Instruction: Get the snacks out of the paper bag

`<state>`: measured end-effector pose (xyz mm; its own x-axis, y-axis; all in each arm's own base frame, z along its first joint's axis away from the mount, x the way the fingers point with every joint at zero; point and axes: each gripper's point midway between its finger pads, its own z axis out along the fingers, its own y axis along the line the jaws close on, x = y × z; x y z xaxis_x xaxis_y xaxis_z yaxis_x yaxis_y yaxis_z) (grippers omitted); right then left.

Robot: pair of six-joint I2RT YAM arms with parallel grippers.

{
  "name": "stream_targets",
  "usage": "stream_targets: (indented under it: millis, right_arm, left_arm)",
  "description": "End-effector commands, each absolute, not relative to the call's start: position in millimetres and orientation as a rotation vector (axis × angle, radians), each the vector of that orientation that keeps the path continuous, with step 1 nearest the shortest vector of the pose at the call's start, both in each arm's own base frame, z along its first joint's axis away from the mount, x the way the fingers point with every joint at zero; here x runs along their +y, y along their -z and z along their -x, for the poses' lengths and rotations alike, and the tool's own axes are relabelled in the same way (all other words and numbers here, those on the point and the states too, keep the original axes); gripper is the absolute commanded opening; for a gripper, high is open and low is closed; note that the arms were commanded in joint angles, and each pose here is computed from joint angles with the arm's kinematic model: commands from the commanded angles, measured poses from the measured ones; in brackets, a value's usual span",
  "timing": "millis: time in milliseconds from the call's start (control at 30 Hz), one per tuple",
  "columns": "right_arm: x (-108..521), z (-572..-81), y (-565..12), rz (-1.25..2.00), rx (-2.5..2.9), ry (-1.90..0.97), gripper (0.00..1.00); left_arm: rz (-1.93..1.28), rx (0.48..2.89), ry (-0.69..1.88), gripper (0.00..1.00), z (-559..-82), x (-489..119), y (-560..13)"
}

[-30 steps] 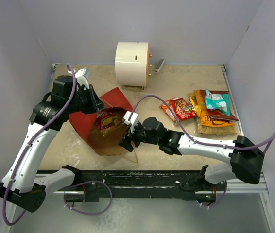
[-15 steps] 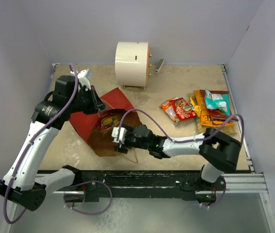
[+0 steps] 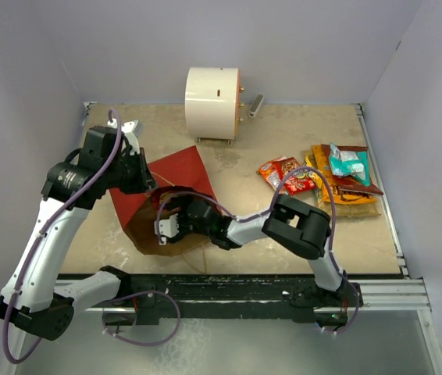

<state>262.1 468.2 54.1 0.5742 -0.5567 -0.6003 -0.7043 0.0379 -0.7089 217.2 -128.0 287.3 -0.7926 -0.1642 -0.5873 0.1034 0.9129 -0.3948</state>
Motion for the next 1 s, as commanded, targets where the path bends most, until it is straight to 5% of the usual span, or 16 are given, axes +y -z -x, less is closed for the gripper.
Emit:
stream_targets:
  millis: [0,600,967]
  right_arm:
    - [487.3,-286.9,-90.4,1.586,0.895,0.012,0.8]
    - [508.2,-337.1,-77.4,1.563,0.76,0.325,0.83]
    - [510.5,-383.1,-95.6,1.517,0.765,0.354,0.73]
  left_arm:
    - [-0.007,2.389,0.541,0.0,-226.6,-129.7,-307.3]
    - [-0.129,2.373,0.685,0.0,-219.1,-150.0,-319.2]
    - [-0.187,2.357,0.672,0.0,-221.4,-150.2,-325.5]
